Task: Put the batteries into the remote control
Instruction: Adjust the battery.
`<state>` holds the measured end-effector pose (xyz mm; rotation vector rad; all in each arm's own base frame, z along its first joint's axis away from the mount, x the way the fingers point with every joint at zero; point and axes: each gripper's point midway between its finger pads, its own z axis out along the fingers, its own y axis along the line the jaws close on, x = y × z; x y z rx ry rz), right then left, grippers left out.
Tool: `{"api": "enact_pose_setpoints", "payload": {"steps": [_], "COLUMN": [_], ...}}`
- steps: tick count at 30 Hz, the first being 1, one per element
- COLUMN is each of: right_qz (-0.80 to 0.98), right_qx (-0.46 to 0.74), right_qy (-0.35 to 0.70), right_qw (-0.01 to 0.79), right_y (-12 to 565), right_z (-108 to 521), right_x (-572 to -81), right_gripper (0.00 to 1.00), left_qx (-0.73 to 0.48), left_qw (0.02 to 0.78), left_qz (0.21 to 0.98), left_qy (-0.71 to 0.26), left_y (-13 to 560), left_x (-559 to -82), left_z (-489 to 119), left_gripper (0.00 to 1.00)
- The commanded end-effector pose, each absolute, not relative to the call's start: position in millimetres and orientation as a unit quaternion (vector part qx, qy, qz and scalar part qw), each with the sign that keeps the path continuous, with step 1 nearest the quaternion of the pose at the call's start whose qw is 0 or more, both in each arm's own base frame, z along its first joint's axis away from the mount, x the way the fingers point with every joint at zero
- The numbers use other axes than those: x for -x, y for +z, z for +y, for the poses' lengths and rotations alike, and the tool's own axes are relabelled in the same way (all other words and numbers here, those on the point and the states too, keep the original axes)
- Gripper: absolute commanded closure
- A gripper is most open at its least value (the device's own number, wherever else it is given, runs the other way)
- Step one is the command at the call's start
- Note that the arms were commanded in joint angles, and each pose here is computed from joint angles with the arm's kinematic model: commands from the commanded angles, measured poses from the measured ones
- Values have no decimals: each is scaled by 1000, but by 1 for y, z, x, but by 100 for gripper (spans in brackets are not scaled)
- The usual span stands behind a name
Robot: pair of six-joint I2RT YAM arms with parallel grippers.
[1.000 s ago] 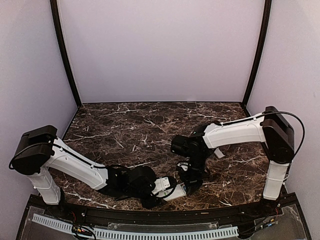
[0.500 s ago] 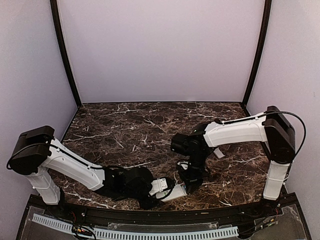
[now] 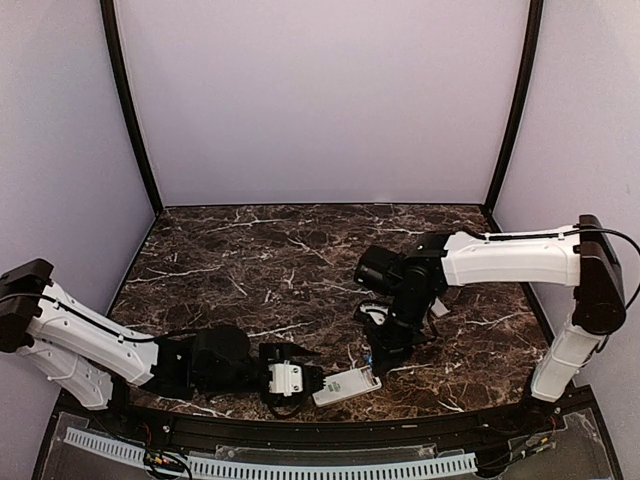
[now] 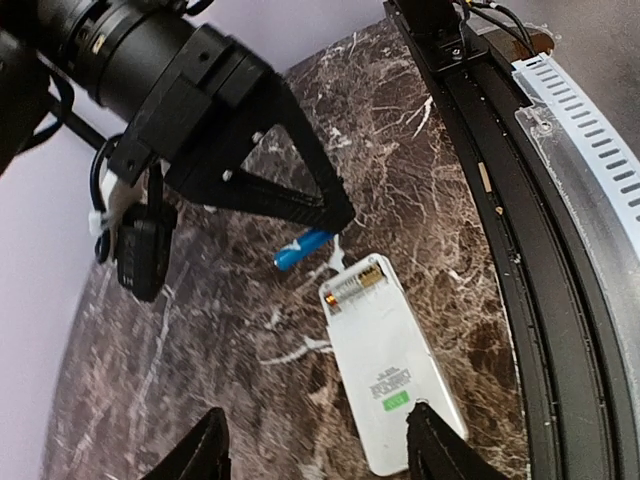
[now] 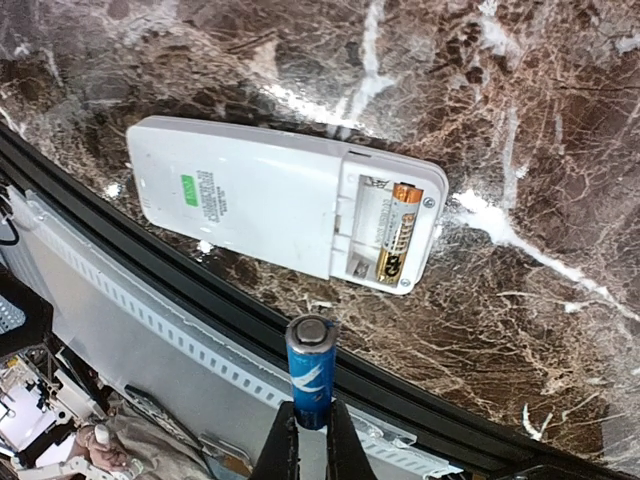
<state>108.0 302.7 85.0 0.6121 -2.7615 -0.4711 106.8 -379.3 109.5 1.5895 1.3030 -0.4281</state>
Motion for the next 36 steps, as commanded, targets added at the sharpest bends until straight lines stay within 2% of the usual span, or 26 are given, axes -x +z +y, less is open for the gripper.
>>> {"api": "enact_pose_setpoints", "payload": {"steps": [1, 5, 9, 12, 20, 28, 36], "right_qz": [-954, -949, -946, -947, -944, -941, -937], "right_qx": [-214, -222, -231, -232, -238, -246, -251], "right_qy": [-184, -203, -210, -208, -213, -219, -232], "right_qw": [102, 90, 86, 82, 78, 75, 70], "right_y": [104, 112, 115, 113, 113, 116, 121], "right_z": [306, 314, 321, 323, 331, 338, 346], "right_x": [-111, -107, -103, -101, -100, -98, -97], "right_gripper": [100, 100, 100, 100, 100, 100, 100], "left_qx": [-713, -755, -750, -739, -746, -736, -743], "left_qw": [586, 592, 608, 618, 609, 612, 600], "left_qz": [372, 282, 249, 255, 263, 274, 284], "left_qy": [-96, 15, 74, 82, 62, 90, 91], "left_y": [139, 128, 124, 129, 123, 117, 108], "left_x": [-100, -109, -122, -128, -124, -136, -138], "left_z": [-398, -416, -431, -440, -443, -448, -445], "left_gripper": [42, 42, 37, 30, 28, 37, 54]}}
